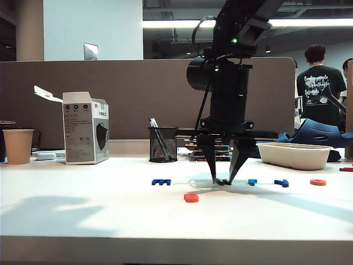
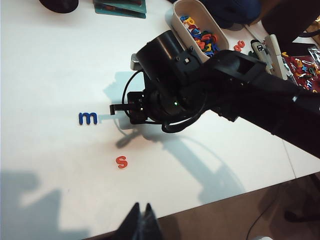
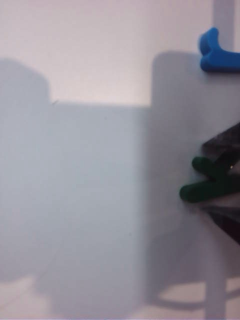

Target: Select the appropriate letters from the row of letter magnets placed on the table to arrange into the word "sky".

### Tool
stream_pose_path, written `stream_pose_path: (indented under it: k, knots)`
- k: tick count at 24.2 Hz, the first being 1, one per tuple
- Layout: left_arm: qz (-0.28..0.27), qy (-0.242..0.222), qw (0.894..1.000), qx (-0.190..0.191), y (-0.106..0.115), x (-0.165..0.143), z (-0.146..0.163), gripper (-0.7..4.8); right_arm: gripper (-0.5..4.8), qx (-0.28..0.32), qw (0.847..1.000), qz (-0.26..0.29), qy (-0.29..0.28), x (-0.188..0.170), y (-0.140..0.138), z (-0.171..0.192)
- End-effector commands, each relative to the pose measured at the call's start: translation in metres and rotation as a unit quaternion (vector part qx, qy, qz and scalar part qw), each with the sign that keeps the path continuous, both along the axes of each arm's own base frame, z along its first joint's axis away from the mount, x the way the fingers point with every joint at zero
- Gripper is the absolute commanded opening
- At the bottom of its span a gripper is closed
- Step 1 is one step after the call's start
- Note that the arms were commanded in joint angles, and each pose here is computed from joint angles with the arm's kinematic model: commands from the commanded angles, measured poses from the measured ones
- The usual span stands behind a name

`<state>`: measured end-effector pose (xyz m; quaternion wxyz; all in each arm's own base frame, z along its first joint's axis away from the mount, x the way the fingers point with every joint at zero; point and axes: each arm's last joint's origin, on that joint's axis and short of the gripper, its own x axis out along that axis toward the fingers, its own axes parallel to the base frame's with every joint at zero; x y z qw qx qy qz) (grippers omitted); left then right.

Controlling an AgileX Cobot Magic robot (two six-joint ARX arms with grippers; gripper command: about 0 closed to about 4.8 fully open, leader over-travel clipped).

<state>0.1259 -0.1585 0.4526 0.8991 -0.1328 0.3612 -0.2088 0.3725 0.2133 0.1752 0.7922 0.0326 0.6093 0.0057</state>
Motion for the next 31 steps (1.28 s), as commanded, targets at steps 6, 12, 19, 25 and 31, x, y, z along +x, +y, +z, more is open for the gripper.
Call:
stream_pose_path:
  k: [6, 12, 19, 25, 31]
  knots:
    - [0.0, -0.005, 1.0, -0.002, 0.001, 0.0, 0.002, -0.05, 0.9, -0.015, 0.999, 0.003, 0.037, -0.004, -0.002, -0.014]
    - [0.0, -0.005, 1.0, -0.002, 0.001, 0.0, 0.002, -0.05, 0.89, -0.021, 0.999, 0.005, 0.048, -0.007, -0.002, -0.014]
    - [0.0, -0.005, 1.0, -0.002, 0.001, 0.0, 0.002, -0.05, 0.89, -0.029, 0.997, 0.017, 0.068, -0.015, 0.004, -0.015]
    - [0.0, -0.005, 1.0, -0.002, 0.001, 0.0, 0.002, -0.05, 0.89, -0.041, 0.995, 0.046, 0.08, -0.027, 0.017, -0.015]
    - [0.0, -0.005, 1.0, -0.002, 0.001, 0.0, 0.002, -0.05, 0.89, -0.059, 0.991, 0.064, 0.097, -0.038, 0.025, -0.015]
